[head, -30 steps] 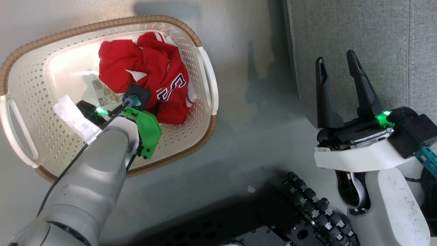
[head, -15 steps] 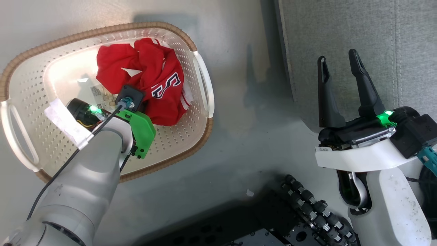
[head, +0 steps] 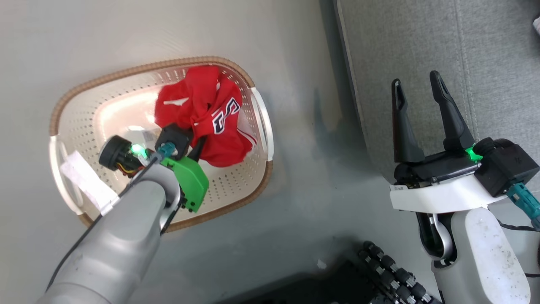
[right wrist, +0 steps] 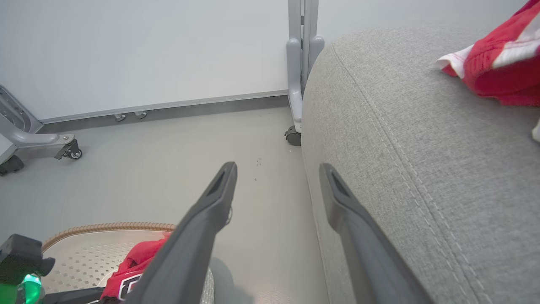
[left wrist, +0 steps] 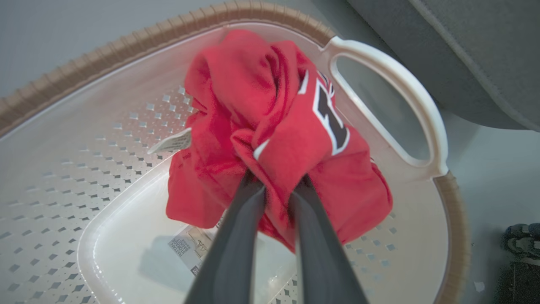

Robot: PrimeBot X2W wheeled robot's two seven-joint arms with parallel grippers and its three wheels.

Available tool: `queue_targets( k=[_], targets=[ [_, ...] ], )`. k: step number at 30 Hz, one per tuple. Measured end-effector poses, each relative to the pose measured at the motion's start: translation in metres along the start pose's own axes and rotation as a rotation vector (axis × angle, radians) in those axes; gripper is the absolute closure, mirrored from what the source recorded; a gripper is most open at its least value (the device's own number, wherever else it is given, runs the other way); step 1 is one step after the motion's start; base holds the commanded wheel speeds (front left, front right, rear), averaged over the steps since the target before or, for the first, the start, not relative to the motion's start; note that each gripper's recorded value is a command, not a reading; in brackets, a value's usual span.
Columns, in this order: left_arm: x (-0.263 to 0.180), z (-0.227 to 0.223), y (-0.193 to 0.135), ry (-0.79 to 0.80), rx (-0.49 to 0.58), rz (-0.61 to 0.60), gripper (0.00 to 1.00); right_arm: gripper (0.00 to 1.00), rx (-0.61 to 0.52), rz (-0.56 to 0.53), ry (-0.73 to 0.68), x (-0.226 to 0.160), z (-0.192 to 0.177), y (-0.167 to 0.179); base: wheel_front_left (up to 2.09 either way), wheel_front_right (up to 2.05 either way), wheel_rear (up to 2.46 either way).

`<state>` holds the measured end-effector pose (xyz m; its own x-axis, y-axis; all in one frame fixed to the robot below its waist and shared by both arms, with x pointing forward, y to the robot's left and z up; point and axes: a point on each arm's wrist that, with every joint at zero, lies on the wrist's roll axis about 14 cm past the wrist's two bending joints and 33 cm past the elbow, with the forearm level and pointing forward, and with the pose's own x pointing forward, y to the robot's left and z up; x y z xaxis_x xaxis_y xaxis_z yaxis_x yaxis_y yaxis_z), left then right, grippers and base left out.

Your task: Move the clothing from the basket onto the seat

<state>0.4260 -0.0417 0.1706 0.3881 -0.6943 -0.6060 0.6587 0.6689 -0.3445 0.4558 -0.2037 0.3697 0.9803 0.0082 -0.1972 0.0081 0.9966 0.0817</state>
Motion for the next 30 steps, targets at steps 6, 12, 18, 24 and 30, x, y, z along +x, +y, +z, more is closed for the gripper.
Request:
queue_targets(
  k=[6,12,18,24,30],
  targets=[
    [-0.025,0.036,-0.010,-0.117,0.009,0.018,1.00,0.00,-0.003,0.014,-0.027,-0.008,0.016,0.007,0.00,0.00,0.00],
    [-0.056,0.071,-0.019,-0.233,0.017,0.052,1.00,0.00,-0.004,0.028,-0.047,-0.018,0.033,0.013,0.00,0.00,0.00],
    [-0.091,0.109,-0.023,-0.365,0.028,0.104,1.00,0.00,-0.009,0.047,-0.073,-0.028,0.052,0.021,0.00,0.00,0.00],
    [-0.133,0.148,-0.023,-0.511,0.051,0.176,1.00,0.00,-0.011,0.075,-0.105,-0.036,0.071,0.032,0.00,0.00,0.00],
    [-0.179,0.182,-0.020,-0.654,0.059,0.258,1.00,0.00,-0.013,0.114,-0.141,-0.045,0.091,0.046,0.00,0.00,0.00]
  ],
)
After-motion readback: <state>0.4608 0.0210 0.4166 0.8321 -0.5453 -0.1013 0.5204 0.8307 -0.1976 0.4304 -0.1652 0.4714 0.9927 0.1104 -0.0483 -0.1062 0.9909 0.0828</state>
